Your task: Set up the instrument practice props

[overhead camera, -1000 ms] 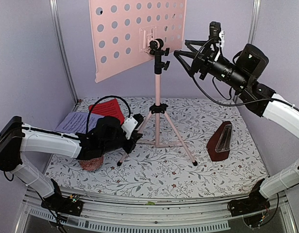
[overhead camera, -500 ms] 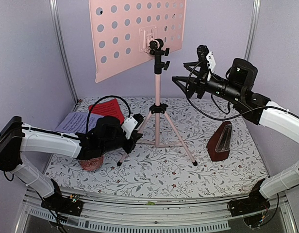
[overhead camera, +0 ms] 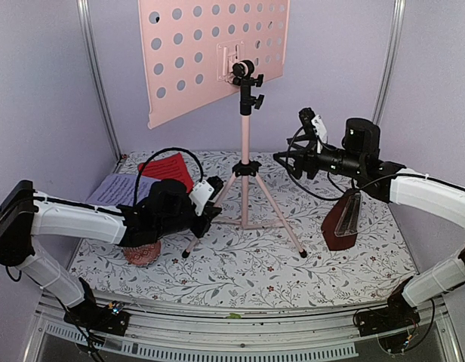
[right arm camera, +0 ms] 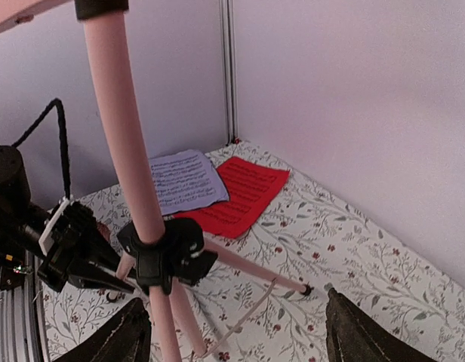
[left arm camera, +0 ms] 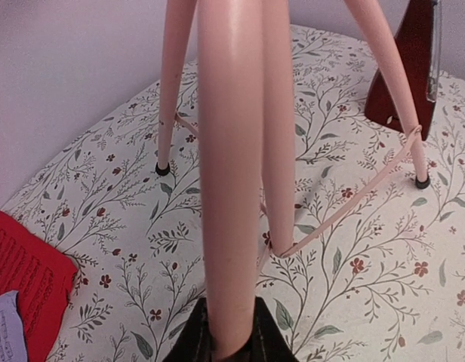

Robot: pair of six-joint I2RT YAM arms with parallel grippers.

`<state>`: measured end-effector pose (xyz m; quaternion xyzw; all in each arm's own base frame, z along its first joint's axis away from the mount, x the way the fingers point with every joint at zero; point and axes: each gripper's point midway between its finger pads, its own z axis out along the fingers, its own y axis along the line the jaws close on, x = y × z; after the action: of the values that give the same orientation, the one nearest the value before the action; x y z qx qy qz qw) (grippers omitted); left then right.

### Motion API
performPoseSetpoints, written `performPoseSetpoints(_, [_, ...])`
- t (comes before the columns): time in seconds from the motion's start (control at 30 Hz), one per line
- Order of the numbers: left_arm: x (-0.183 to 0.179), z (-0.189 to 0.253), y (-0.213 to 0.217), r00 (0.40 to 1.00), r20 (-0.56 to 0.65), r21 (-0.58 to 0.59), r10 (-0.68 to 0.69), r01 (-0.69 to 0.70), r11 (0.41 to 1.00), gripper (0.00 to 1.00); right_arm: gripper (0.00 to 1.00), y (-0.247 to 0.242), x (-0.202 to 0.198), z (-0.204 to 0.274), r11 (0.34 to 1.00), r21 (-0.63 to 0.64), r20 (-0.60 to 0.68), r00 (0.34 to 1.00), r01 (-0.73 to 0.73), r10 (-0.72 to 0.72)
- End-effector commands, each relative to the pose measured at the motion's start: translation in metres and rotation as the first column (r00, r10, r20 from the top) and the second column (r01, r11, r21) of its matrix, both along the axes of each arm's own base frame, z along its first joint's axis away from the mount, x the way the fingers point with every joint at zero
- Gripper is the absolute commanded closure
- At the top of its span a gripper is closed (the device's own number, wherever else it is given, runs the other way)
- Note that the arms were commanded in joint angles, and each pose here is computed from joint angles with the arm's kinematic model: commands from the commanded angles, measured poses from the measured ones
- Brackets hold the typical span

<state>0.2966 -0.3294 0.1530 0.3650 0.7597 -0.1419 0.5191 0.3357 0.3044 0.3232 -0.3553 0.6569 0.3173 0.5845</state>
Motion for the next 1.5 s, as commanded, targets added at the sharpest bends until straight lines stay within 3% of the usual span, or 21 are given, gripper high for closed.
performPoseSetpoints(0.0, [0.002, -0.02, 0.021, 0.995, -0.077, 0.073, 0.055, -0.05, 0.996, 0.79, 0.21, -0.003, -0.016, -0.051, 1.0, 0.027, -0.184, 0.983, -0.012, 0.017])
performPoseSetpoints(0.27, [0.004, 0.013, 0.021, 0.995, -0.059, -0.011, 0.083, -0.083, 0.996, 0.52, 0.21, -0.003, -0.046, -0.115, 0.999, -0.01, -0.343, 0.939, -0.035, 0.03])
performPoseSetpoints(0.37, [0.004, 0.027, 0.025, 0.99, -0.081, -0.057, 0.115, -0.119, 0.991, 0.48, 0.21, 0.003, -0.053, -0.13, 0.999, -0.026, -0.377, 0.926, -0.045, 0.032])
performPoseSetpoints(0.53, [-0.023, 0.034, 0.025, 0.975, -0.195, -0.139, 0.106, -0.134, 0.981, 0.47, 0.21, 0.009, -0.058, -0.149, 0.998, -0.052, -0.421, 0.907, -0.048, 0.022])
performPoseSetpoints(0.7, [-0.059, 0.011, 0.013, 0.919, -0.388, -0.199, 0.074, -0.162, 0.967, 0.55, 0.21, 0.006, -0.059, -0.163, 0.997, -0.071, -0.447, 0.894, -0.03, -0.005])
performPoseSetpoints(0.93, [-0.065, -0.031, 0.02, 0.794, -0.57, -0.125, 0.213, -0.339, 0.932, 0.6, 0.23, 0.002, -0.066, -0.178, 0.995, -0.103, -0.47, 0.882, -0.013, -0.037])
performPoseSetpoints(1.13, [-0.062, -0.07, 0.022, 0.727, -0.633, -0.029, 0.266, -0.366, 0.93, 0.61, 0.23, -0.005, -0.075, -0.195, 0.992, -0.123, -0.504, 0.861, 0.008, -0.07])
performPoseSetpoints(1.47, [-0.025, -0.097, 0.048, 0.701, -0.626, 0.049, 0.342, -0.403, 0.914, 0.62, 0.25, -0.006, -0.088, -0.212, 0.991, -0.134, -0.542, 0.836, 0.007, -0.079])
